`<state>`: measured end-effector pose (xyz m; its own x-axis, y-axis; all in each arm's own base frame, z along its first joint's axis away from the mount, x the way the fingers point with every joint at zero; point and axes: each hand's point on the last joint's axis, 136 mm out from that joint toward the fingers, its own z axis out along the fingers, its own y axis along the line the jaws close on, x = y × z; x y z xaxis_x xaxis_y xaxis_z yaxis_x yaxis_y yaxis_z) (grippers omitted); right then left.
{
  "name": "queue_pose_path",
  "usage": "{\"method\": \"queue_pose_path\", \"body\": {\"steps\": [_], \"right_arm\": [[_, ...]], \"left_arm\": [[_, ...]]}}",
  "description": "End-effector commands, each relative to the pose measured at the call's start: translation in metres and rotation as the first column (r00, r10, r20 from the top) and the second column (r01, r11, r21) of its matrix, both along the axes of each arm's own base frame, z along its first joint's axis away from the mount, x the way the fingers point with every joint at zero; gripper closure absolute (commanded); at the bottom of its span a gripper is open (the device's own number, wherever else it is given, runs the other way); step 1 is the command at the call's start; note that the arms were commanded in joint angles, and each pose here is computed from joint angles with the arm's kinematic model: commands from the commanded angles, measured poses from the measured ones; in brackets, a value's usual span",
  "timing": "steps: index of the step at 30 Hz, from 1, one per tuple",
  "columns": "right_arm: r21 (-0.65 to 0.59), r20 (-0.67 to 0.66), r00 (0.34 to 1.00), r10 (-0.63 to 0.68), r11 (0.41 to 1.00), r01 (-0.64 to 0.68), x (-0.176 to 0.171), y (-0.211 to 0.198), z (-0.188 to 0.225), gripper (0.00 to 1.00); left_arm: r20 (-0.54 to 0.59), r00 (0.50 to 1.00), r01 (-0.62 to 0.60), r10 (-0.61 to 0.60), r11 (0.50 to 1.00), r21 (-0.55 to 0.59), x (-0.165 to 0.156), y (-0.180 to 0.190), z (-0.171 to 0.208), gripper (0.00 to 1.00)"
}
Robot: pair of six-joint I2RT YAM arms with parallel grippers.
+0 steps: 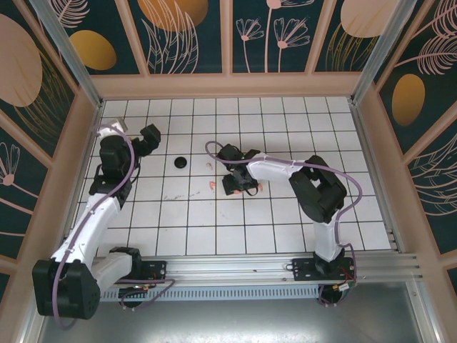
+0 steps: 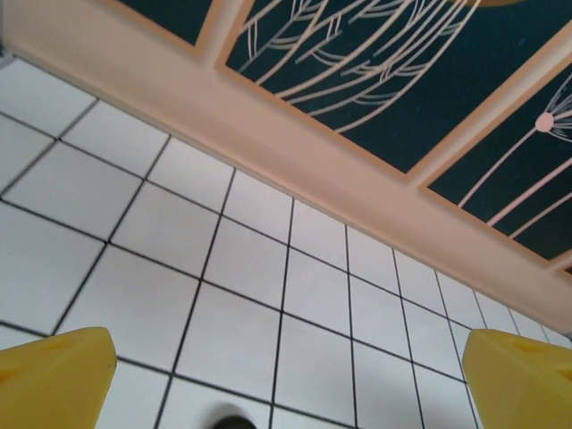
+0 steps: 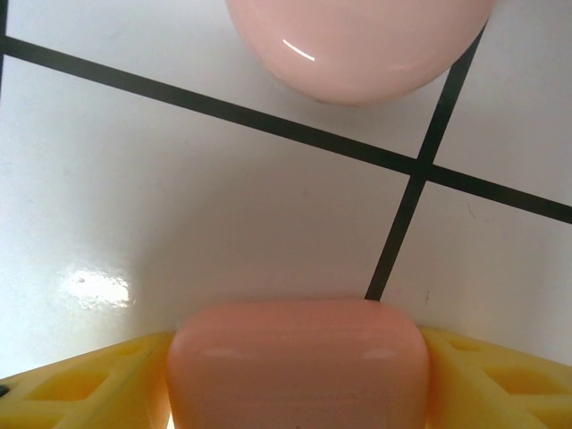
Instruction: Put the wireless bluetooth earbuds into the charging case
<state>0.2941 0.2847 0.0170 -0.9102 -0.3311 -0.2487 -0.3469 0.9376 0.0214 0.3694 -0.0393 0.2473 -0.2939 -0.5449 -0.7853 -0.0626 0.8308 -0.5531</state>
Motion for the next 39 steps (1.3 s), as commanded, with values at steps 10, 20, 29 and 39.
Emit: {"method": "queue_pose_path", "body": {"steps": [10, 20, 29, 39], "right_arm": [[0.077, 0.015, 0.995, -0.095, 0.993, 0.093, -0.001, 0.005, 0.019, 0.59], [0.421, 0.038, 0.942, -0.335, 0.86, 0.289, 0.027, 0.005, 0.125, 0.58], [0.686, -0.223, 0.795, -0.565, 0.489, 0.54, 0.064, 0.006, 0.177, 0.58], [0.681, -0.332, 0.709, -0.622, 0.362, 0.636, 0.069, 0.01, 0.175, 0.59]], "left_arm": [[0.061, 0.978, 0.207, -0.2, 0.968, -0.14, -0.024, -0.041, -0.01, 0.01], [0.119, 0.917, 0.398, -0.38, 0.892, -0.217, -0.042, -0.105, -0.039, 0.01], [0.256, 0.824, 0.561, -0.505, 0.789, -0.249, -0.06, -0.158, -0.038, 0.04], [0.301, 0.732, 0.68, -0.612, 0.684, -0.263, -0.057, -0.225, -0.048, 0.27]]}}
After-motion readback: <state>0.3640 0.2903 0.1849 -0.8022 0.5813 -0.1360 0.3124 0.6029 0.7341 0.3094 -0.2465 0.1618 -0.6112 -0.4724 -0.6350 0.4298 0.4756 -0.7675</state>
